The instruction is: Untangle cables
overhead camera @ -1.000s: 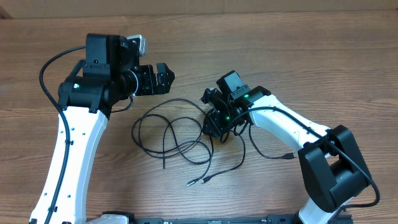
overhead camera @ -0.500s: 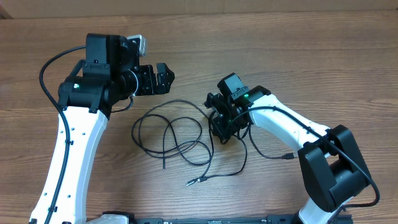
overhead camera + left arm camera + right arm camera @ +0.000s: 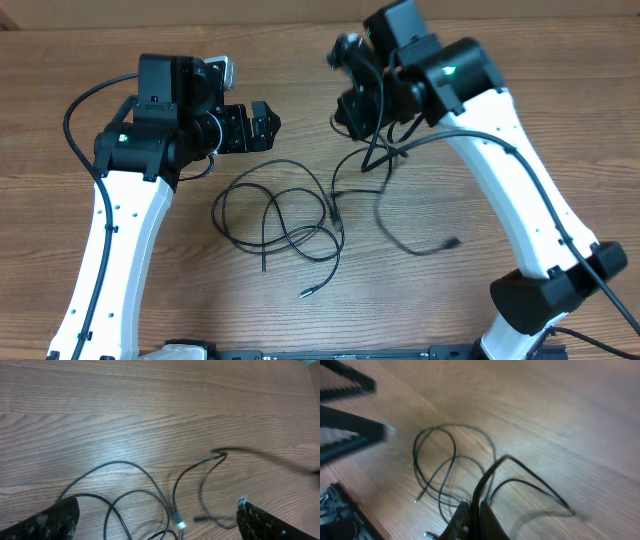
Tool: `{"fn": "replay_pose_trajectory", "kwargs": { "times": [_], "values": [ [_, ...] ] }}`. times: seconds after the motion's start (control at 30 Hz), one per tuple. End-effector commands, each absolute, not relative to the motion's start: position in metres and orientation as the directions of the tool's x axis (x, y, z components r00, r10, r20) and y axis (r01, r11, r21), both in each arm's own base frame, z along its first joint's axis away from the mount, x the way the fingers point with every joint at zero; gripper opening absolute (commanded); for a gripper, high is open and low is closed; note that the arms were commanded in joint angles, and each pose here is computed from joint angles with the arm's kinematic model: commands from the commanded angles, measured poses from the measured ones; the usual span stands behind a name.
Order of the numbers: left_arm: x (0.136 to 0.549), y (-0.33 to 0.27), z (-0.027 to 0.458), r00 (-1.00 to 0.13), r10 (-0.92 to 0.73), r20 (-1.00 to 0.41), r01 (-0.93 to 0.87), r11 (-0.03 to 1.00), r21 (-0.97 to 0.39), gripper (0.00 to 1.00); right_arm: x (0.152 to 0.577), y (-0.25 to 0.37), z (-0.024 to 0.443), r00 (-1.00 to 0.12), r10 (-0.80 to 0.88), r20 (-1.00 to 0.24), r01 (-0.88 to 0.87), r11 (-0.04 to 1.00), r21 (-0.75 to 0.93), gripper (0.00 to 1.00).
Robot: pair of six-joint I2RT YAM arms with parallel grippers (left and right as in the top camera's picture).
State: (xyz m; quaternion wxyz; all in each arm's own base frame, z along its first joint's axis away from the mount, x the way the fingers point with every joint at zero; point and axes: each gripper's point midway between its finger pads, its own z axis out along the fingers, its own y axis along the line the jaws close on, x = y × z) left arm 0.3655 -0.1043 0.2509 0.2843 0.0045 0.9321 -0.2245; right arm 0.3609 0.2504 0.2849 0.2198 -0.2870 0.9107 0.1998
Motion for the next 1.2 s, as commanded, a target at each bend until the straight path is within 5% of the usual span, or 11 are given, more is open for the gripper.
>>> {"fn": "replay_pose_trajectory", "kwargs": {
  "times": [0.0,0.4,0.83,1.17],
  "values": [
    [0.368,-0.103,0.251,-0.835,-0.112,-0.539,0.142,0.902,-0.407,1.00,0.369,0.240,0.332,-0.682,-0.397,-0.615,-0.600,0.784,0.159,0.04],
    [0.368,-0.103,0.251,-0.835,-0.112,-0.539,0.142,0.902,-0.407,1.00,0.379,0.209,0.431,-0.520,-0.276,-0.809,-0.499,0.866,0.025,0.04],
    [0.368,-0.103,0.251,-0.835,-0.112,-0.539,0.141,0.902,-0.407,1.00,0.393,0.096,0.562,-0.166,-0.047,-0.985,0.090,0.994,-0.063,0.04],
    [0.368,-0.103,0.251,-0.835,-0.112,-0.539,0.142,0.902,-0.407,1.00,0.395,-0.056,0.558,-0.196,0.005,-0.980,0.497,0.862,-0.095,0.04]
  ]
}}
